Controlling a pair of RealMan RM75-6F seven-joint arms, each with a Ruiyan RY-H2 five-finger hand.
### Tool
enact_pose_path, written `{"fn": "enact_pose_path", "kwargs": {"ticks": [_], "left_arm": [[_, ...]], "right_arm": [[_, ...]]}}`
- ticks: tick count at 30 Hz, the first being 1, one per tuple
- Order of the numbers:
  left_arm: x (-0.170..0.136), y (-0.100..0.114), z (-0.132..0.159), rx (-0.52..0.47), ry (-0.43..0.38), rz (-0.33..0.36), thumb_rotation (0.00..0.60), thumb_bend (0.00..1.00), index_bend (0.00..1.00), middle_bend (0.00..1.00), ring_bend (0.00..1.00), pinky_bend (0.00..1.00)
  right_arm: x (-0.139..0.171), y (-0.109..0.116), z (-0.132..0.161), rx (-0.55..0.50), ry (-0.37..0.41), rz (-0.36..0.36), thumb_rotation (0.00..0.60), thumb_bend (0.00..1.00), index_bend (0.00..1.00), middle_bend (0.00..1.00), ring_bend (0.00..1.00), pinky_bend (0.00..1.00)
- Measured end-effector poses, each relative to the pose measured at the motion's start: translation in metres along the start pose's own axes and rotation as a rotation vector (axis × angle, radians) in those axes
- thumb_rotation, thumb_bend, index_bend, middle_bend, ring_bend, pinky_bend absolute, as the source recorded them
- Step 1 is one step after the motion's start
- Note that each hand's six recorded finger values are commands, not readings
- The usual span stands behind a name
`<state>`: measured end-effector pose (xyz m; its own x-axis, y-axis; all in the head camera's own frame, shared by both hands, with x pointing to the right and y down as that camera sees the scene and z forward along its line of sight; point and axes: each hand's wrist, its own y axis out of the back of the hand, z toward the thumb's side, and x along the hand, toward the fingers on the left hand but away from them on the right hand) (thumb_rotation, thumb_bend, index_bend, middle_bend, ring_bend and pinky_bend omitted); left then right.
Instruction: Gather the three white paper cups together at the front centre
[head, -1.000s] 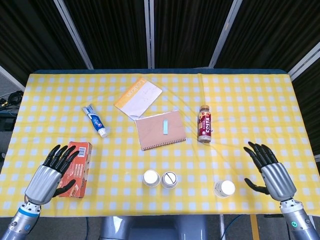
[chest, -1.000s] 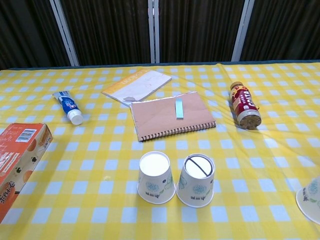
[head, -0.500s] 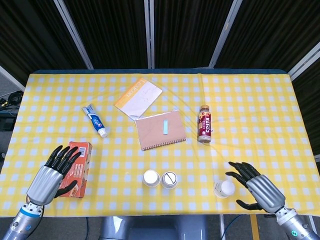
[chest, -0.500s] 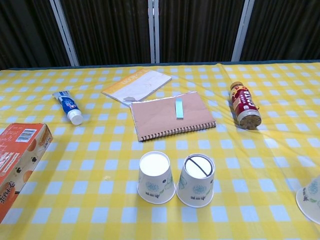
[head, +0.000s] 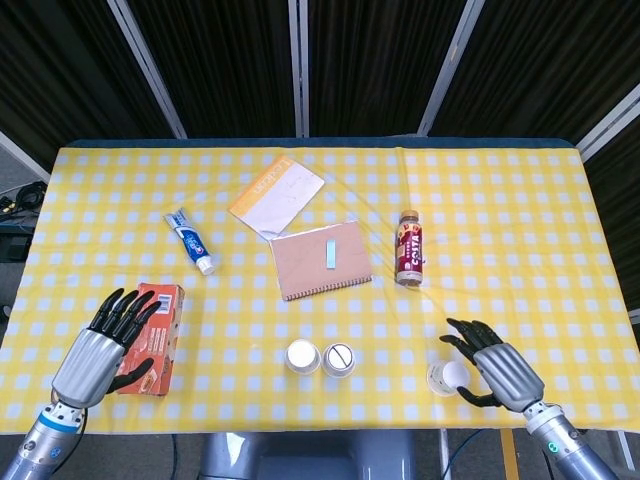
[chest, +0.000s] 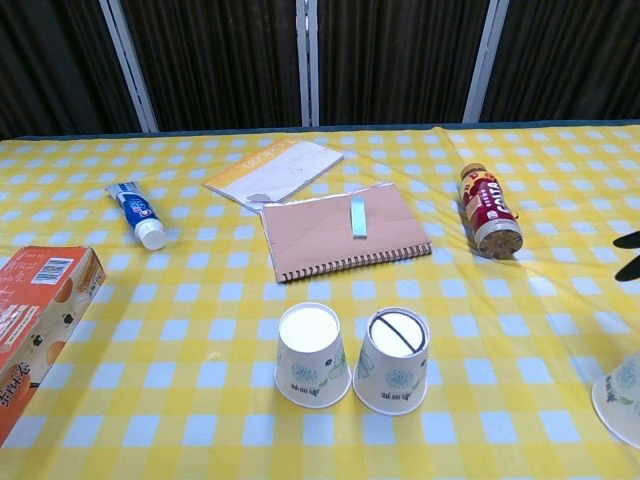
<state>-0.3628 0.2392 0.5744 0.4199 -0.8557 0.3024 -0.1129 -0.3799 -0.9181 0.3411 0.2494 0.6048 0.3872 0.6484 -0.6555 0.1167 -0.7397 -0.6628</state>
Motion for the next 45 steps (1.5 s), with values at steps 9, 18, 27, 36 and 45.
{"fn": "enact_pose_path", "kwargs": {"ticks": [9, 18, 27, 36, 45], "left_arm": [[0.001, -0.003, 0.000, 0.005, -0.001, -0.013, 0.600, 0.26, 0.00, 0.00, 0.00, 0.00], [0.002, -0.003, -0.001, 0.003, 0.007, -0.018, 0.600, 0.26, 0.00, 0.00, 0.00, 0.00], [0.000, 0.000, -0.001, 0.002, 0.006, -0.010, 0.600, 0.26, 0.00, 0.00, 0.00, 0.00], [0.001, -0.001, 0.000, 0.003, 0.004, -0.018, 0.600, 0.26, 0.00, 0.00, 0.00, 0.00], [0.001, 0.000, -0.002, 0.001, 0.013, -0.015, 0.600, 0.26, 0.00, 0.00, 0.00, 0.00]], "right_arm": [[0.006, -0.006, -0.012, 0.027, -0.048, 0.023, 0.600, 0.22, 0.23, 0.00, 0.00, 0.00], [0.007, -0.013, -0.009, 0.038, -0.047, 0.060, 0.600, 0.20, 0.22, 0.00, 0.00, 0.00], [0.001, -0.019, -0.007, 0.069, -0.054, 0.067, 0.600, 0.21, 0.36, 0.00, 0.00, 0.03], [-0.001, -0.017, -0.006, 0.079, -0.054, 0.043, 0.600, 0.23, 0.47, 0.05, 0.00, 0.06], [-0.006, 0.010, 0.014, 0.083, -0.011, -0.031, 0.600, 0.23, 0.47, 0.05, 0.00, 0.07]]}}
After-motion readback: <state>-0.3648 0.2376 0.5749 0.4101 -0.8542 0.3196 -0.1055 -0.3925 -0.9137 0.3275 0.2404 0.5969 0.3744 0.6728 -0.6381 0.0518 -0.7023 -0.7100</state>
